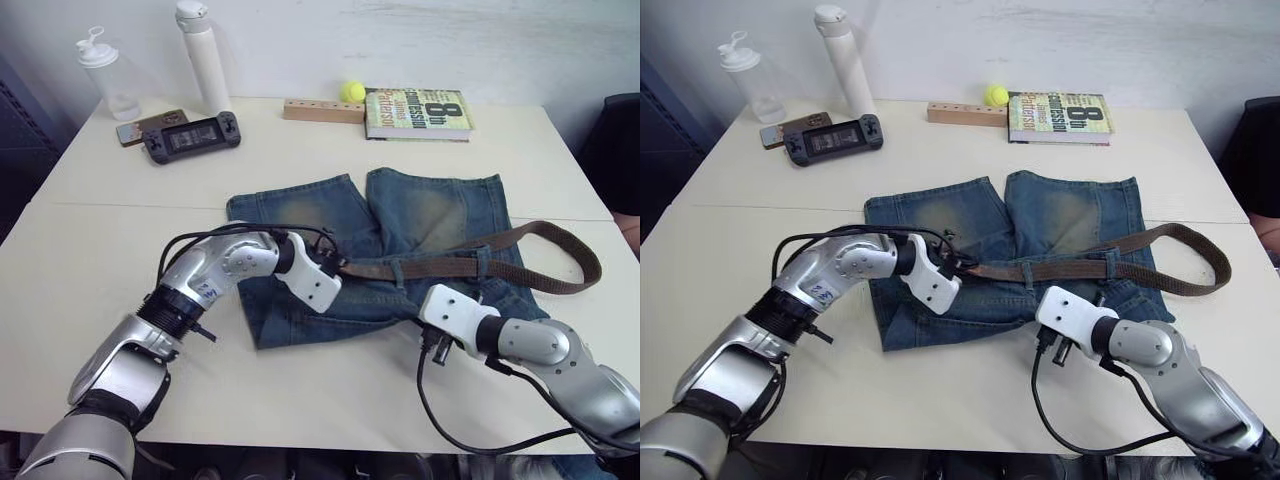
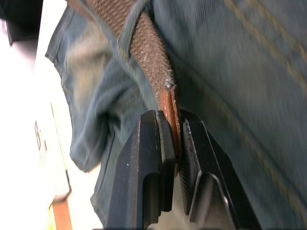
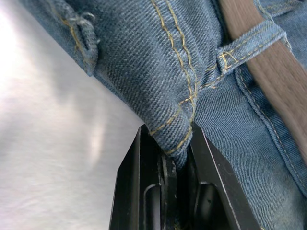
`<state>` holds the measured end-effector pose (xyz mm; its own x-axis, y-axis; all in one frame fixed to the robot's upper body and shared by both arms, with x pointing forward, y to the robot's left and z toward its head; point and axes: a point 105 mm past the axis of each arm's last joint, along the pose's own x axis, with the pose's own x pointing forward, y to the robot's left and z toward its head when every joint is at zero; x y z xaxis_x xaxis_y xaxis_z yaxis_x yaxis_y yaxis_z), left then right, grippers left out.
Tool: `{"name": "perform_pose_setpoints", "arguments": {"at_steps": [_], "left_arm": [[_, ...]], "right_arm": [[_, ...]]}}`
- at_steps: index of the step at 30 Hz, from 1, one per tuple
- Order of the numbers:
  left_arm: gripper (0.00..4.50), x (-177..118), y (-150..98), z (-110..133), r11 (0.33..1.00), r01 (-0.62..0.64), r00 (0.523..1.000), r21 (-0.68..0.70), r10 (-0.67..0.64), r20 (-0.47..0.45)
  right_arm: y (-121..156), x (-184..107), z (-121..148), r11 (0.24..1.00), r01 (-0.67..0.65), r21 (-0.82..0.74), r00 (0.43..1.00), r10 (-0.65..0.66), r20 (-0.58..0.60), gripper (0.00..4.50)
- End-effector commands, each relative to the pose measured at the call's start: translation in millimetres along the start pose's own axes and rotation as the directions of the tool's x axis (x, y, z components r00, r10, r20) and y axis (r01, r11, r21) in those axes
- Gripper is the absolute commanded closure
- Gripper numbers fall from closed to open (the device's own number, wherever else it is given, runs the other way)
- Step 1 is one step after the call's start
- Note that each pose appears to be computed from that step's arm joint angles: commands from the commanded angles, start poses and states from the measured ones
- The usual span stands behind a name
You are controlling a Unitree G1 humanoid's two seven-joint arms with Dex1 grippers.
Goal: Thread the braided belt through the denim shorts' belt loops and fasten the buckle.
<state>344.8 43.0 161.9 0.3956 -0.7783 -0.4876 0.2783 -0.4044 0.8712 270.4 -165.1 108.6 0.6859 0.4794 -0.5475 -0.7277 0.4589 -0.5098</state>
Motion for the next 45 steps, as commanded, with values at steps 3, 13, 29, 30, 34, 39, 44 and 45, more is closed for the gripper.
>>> {"name": "perform_pose_setpoints", "arguments": {"at_steps": [3,13,29,30,34,39,44,45], "left_arm": [[4.41,-25,8,-6,0.999,-0.034,0.999,0.000,0.034,-0.037],[4.41,-22,-12,13,0.983,0.000,1.000,-0.184,0.004,0.018],[0.02,-65,0,17,0.730,-0.011,0.987,-0.684,0.116,0.107],[0.02,-69,3,20,0.704,-0.003,0.983,-0.710,0.133,0.128],[0.02,-71,-2,12,0.675,-0.033,0.985,-0.737,0.148,0.091],[0.02,-63,-2,10,0.601,-0.052,0.977,-0.798,0.196,0.084],[0.00,-60,-7,3,0.530,-0.072,0.977,-0.845,0.206,0.046],[0.00,-59,-8,3,0.519,-0.067,0.977,-0.852,0.207,0.049]], "right_arm": [[-38,-16,-28,0.989,0.145,0.004,0.983,-0.144,-0.110,4.50],[-49,-8,-24,0.992,0.127,-0.003,0.990,-0.127,-0.064,4.50],[-58,-26,-44,0.985,0.060,-0.163,0.987,-0.082,-0.135,4.50],[-62,-30,-50,0.977,0.045,-0.207,0.984,-0.079,-0.158,4.50],[-73,-34,-61,0.945,0.001,-0.327,0.984,-0.060,-0.170,4.50],[-97,-30,-59,0.912,0.059,-0.405,0.985,-0.120,-0.126,4.50],[-114,-54,-48,0.916,0.102,-0.389,0.983,-0.153,-0.101,2.77],[-119,-62,-38,0.919,0.121,-0.374,0.983,-0.164,-0.086,2.37]]}}
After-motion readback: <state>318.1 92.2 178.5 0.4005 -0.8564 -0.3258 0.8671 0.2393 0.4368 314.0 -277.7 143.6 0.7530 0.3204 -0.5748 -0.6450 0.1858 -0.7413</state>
